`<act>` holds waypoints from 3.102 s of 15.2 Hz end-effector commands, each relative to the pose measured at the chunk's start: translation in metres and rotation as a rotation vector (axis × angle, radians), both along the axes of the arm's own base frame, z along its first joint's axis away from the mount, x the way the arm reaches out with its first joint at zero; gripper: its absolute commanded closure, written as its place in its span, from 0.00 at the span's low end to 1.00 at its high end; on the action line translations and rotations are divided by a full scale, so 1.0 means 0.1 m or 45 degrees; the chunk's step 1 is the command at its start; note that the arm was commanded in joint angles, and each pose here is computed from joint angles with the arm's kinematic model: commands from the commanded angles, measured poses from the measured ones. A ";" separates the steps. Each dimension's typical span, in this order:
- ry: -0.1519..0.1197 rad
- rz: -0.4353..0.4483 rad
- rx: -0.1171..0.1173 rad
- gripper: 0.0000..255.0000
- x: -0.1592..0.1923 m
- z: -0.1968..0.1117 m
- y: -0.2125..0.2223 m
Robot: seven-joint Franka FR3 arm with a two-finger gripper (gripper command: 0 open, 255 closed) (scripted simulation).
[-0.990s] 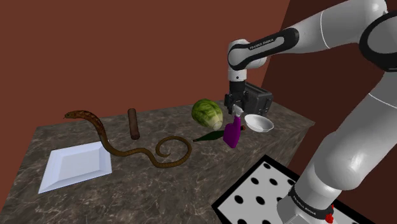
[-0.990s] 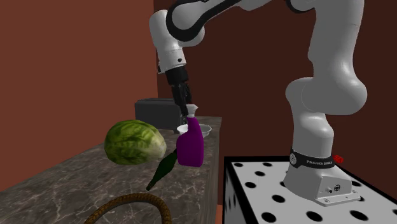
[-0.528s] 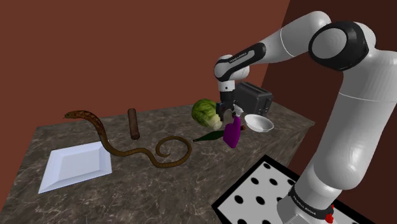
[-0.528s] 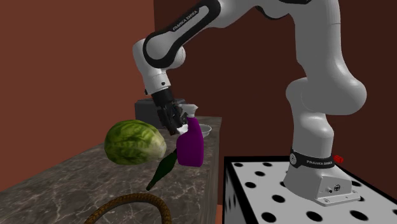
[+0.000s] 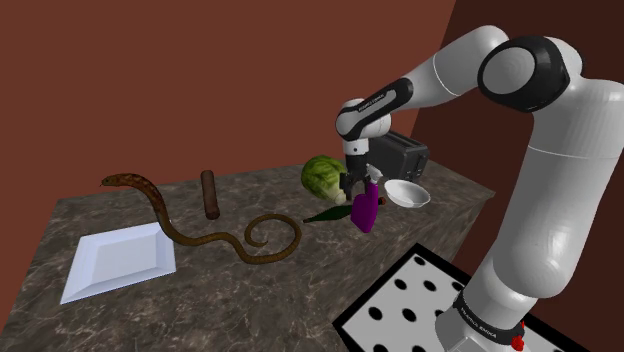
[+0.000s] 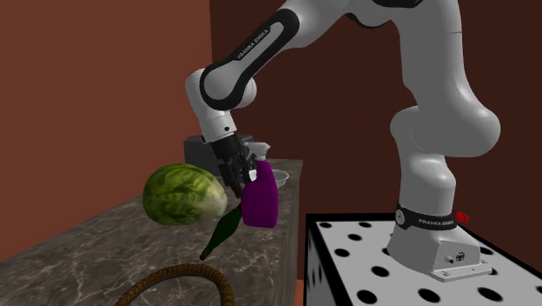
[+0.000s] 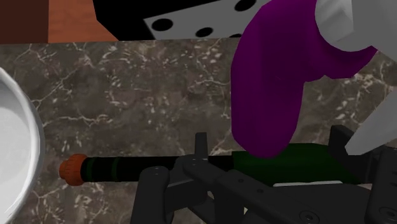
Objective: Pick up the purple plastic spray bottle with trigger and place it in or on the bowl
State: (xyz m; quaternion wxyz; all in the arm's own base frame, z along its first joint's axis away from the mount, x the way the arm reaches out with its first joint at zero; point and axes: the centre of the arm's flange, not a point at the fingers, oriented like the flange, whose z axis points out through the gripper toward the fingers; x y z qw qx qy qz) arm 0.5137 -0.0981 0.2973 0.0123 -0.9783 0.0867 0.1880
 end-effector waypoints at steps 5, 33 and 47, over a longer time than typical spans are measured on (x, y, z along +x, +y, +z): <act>-0.001 0.000 0.000 0.00 0.00 -0.02 0.00; -0.001 0.000 0.000 1.00 0.00 0.82 0.00; -0.001 0.000 0.000 1.00 -0.02 1.29 -0.52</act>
